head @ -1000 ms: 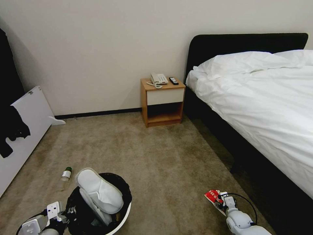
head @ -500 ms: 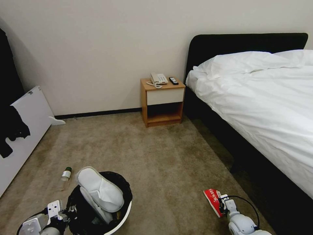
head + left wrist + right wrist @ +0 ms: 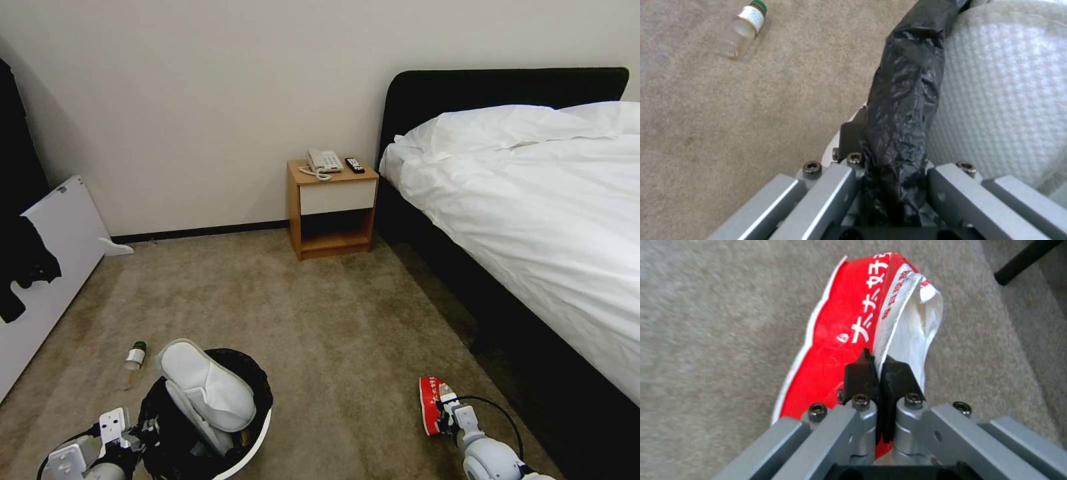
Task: Pick up the trash bin, then pick up the garbage from the floor and place it into the trash bin.
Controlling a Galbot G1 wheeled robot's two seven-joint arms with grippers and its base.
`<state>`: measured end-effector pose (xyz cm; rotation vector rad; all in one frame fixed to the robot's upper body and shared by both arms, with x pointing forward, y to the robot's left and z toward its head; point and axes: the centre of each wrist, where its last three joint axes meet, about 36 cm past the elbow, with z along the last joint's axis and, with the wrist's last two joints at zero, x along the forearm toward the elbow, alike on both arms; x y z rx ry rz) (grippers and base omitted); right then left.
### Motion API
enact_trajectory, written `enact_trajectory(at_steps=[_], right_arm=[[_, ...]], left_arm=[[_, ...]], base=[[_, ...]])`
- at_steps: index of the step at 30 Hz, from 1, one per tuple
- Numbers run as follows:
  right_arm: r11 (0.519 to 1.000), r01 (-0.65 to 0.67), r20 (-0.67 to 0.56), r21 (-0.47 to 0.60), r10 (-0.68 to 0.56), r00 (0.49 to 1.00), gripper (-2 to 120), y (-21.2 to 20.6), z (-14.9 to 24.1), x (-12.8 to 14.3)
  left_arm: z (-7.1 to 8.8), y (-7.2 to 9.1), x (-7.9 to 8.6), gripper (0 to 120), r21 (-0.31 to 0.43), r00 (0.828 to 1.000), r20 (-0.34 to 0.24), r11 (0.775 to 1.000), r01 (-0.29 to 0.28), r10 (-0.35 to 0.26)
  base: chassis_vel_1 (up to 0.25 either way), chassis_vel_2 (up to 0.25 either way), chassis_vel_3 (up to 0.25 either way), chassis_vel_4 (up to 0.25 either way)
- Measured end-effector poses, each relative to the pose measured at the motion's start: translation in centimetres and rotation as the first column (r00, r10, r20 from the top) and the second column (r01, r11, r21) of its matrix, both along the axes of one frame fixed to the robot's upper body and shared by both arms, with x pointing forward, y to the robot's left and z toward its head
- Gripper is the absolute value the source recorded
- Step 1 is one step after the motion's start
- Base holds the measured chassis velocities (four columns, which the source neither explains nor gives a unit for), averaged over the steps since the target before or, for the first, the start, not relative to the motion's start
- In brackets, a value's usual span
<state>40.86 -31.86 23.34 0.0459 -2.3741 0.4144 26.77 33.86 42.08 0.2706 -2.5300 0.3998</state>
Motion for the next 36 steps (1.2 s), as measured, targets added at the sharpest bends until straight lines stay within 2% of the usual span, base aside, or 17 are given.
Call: enact_trajectory(at_steps=[6, 14, 36], right_arm=[[1.000, -0.003, 0.032, 0.013, 0.003, 0.999, 0, 0.6, 1.9, -0.5], [0.998, -0.015, 0.090, 0.066, 0.009, 0.996, 0, 2.4, 7.0, -0.8], [0.997, -0.023, 0.081, 0.076, 0.016, 0.997, 0, 4.0, 6.1, -0.8]], left_arm=[[0.3, -0.1, -0.1, 2, 0.002, 1.000, 0.004, 1.000, 0.005, -0.005], [0.7, -0.6, 0.0, 2, -0.003, 1.000, 0.012, 1.000, 0.013, -0.012], [0.9, -0.5, 0.1, 2, 0.004, 1.000, 0.016, 1.000, 0.014, -0.014]], base=[[0.000, 0.000, 0.000, 0.000], [0.000, 0.000, 0.000, 0.000], [0.000, 0.000, 0.000, 0.000]])
